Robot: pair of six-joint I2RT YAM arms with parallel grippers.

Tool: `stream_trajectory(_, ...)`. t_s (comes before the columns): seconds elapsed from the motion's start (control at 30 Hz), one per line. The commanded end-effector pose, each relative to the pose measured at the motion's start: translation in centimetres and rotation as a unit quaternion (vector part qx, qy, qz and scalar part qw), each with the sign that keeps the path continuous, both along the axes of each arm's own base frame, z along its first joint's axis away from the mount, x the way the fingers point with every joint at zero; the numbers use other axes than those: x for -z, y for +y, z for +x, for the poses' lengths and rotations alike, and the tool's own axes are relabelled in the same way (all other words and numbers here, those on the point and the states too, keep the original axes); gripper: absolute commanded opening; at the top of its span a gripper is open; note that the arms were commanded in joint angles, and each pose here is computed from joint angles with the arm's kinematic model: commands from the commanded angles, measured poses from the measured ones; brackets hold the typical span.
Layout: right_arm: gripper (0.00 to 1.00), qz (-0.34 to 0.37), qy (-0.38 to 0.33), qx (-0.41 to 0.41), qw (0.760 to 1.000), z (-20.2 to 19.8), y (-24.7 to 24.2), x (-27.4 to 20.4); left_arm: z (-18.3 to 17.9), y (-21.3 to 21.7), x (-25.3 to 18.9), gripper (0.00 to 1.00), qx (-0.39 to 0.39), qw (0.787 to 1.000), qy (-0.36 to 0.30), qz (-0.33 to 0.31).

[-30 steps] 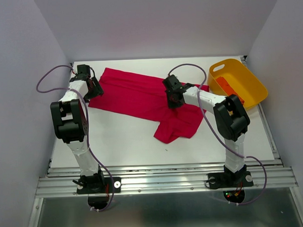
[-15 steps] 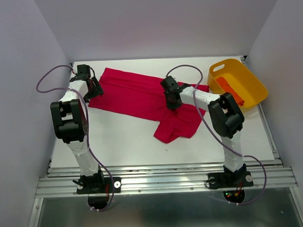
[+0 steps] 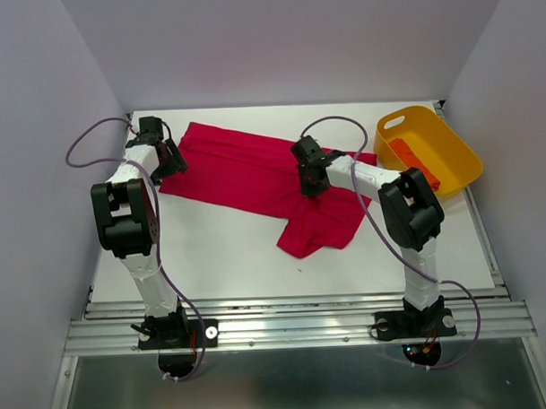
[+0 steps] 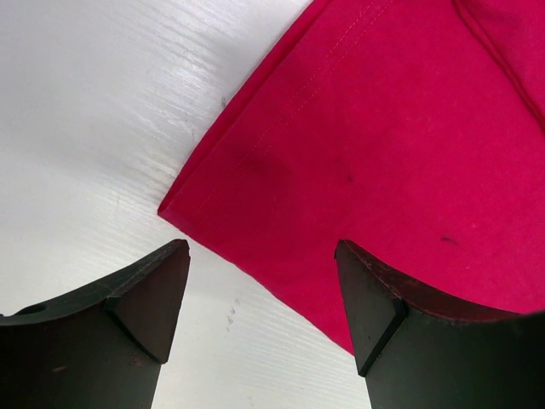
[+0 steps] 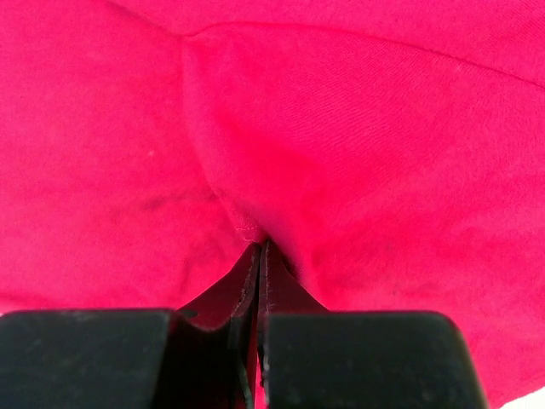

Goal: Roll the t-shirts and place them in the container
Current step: Fold the T-shirt at the center of the board.

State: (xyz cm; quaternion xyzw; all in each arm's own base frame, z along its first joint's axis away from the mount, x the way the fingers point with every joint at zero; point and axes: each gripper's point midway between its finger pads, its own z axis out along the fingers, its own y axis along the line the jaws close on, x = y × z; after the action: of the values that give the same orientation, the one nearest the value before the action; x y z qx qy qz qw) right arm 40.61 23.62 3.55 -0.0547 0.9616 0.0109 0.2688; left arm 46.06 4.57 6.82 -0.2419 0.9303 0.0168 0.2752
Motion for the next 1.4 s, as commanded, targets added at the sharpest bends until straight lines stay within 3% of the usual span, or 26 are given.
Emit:
stream_trajectory(0.0,0.01,0.036,-0.033,-0.025,0.999,0.2,1.1,-3.9,-0.1,0.2,-2.2,0.80,0.003,1.000,-0.024,0.004)
stream_trajectory(0.4,0.01,0.092,0.010,-0.092,0.991,-1.8,3.6,-4.3,-0.2,0.1,-1.9,0.80,0.004,1.000,-0.020,0.002)
stream_trajectory(0.47,0.11,0.102,0.021,-0.101,0.989,-2.2,4.0,-4.0,-0.2,0.2,-1.9,0.80,0.004,1.000,-0.019,0.003)
stream_trajectory(0.7,0.27,0.077,-0.013,-0.082,0.994,-1.1,2.9,-5.4,-0.2,0.2,-2.1,0.80,0.003,1.000,-0.020,0.005)
stream_trajectory(0.87,0.27,0.079,-0.026,-0.053,0.995,-0.1,1.3,-6.4,-0.3,0.4,-2.0,0.80,-0.002,1.000,-0.018,0.006)
stream_trajectory(1.03,0.20,0.081,-0.013,-0.022,0.996,0.1,-0.6,-5.4,-0.6,1.0,-1.9,0.80,-0.011,1.000,-0.014,0.013)
stream_trajectory(1.37,0.15,0.073,0.049,-0.028,0.996,-1.8,-0.6,0.2,-1.8,3.6,-0.9,0.80,-0.047,0.999,0.003,0.023)
